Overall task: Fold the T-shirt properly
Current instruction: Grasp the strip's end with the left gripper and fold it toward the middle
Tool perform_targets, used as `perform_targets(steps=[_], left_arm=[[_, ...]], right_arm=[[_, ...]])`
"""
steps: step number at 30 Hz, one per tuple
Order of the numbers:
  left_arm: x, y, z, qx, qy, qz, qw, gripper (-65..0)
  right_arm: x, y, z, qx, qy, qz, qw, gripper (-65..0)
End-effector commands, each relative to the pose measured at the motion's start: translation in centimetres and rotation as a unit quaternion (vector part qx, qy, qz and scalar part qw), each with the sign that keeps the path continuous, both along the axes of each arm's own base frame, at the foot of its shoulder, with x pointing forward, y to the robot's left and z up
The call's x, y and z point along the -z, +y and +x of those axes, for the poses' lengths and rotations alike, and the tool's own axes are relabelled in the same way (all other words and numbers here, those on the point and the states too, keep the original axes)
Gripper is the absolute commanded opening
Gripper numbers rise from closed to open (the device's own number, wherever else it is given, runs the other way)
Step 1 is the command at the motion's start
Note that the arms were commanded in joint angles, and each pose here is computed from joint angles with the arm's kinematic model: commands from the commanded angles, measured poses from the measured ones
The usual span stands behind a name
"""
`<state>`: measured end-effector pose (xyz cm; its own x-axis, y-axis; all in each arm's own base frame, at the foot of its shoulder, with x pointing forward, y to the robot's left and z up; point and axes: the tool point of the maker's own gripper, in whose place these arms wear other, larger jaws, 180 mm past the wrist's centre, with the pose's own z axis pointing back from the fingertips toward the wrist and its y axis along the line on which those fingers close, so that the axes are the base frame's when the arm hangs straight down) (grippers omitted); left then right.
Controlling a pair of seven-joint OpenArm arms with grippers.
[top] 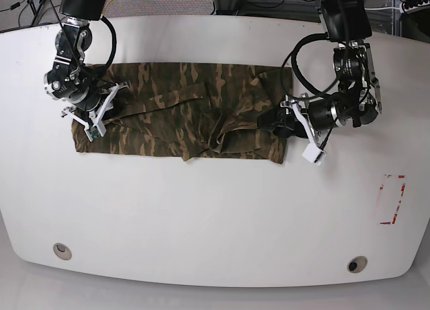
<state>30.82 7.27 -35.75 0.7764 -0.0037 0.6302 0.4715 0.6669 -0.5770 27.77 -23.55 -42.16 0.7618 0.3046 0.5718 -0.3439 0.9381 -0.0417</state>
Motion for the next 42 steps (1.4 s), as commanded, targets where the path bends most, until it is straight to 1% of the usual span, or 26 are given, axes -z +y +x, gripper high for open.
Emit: perform_targets(steps=[1,4,8,10,13,17,18,21,23,26,30,32,33,35,38,42], left_arm=[[-0.6,-0.7,0.4,0.024,-0.017,0.002,1.0,-29.6],[-0.4,-1.9,-0.1,0.058,-0.029,0.005,0.998,-29.6],[0.0,-4.4,-1.2,0.098,-0.02,0.005,0.995,-29.7],[0.4,-5.6,-2.2,0.13,-0.011,0.013,0.991,-29.7],[0.3,-6.9,-2.7,0.163,-0.012,0.022,0.986,-29.7],[0.3,-9.0,-4.0,0.223,-0.012,0.039,0.974,-29.7],[0.1,-9.2,-4.0,0.228,-0.016,0.04,0.973,-29.7],[-1.3,-11.2,-5.0,0.271,-0.039,0.032,0.961,-29.7],[-2.0,-11.6,-5.4,0.292,-0.053,0.033,0.954,-29.7],[-3.9,-12.3,-5.9,0.319,-0.081,0.024,0.944,-29.7],[-6.6,-12.7,-5.9,0.329,-0.122,0.008,0.936,-29.7],[-7.4,-12.7,-6.0,0.333,-0.135,0.0,0.933,-29.7],[-8.4,-12.9,-6.0,0.335,-0.147,-0.01,0.931,-29.7],[-9.6,-12.9,-5.6,0.331,-0.16,-0.022,0.93,-29.7],[-10.4,-12.4,-4.9,0.316,-0.169,-0.034,0.933,-29.7],[-10.7,-11.2,-3.7,0.29,-0.174,-0.031,0.941,-29.7]], right_arm=[[-0.6,-0.1,0.4,-0.002,-0.008,-0.005,1.0,-53.4],[-0.6,-0.1,0.4,-0.002,-0.008,-0.005,1.0,-53.4],[-0.6,0.0,0.4,-0.002,-0.008,-0.004,1.0,-53.4],[-0.6,0.0,0.4,-0.002,-0.008,-0.004,1.0,-53.4],[-0.6,0.0,0.4,-0.002,-0.008,-0.004,1.0,-53.4],[-0.6,0.0,0.4,-0.002,-0.008,-0.004,1.0,-53.4],[-0.6,0.0,0.4,-0.002,-0.008,-0.004,1.0,-53.4],[-0.6,0.0,0.4,-0.002,-0.008,-0.004,1.0,-53.4],[-0.5,0.0,0.4,-0.002,-0.007,-0.004,1.0,-53.4],[-0.5,0.0,0.4,-0.002,-0.007,-0.004,1.0,-53.4],[-0.5,0.0,0.4,-0.002,-0.007,-0.004,1.0,-53.4],[-0.5,0.0,0.4,-0.002,-0.007,-0.004,1.0,-53.4],[-0.5,0.0,0.4,-0.002,-0.007,-0.004,1.0,-53.4],[-0.5,0.0,0.4,-0.002,-0.007,-0.004,1.0,-53.4],[-0.5,0.0,0.4,-0.001,-0.007,-0.003,1.0,-53.4],[-0.5,0.0,0.4,-0.001,-0.007,-0.003,1.0,-53.4]])
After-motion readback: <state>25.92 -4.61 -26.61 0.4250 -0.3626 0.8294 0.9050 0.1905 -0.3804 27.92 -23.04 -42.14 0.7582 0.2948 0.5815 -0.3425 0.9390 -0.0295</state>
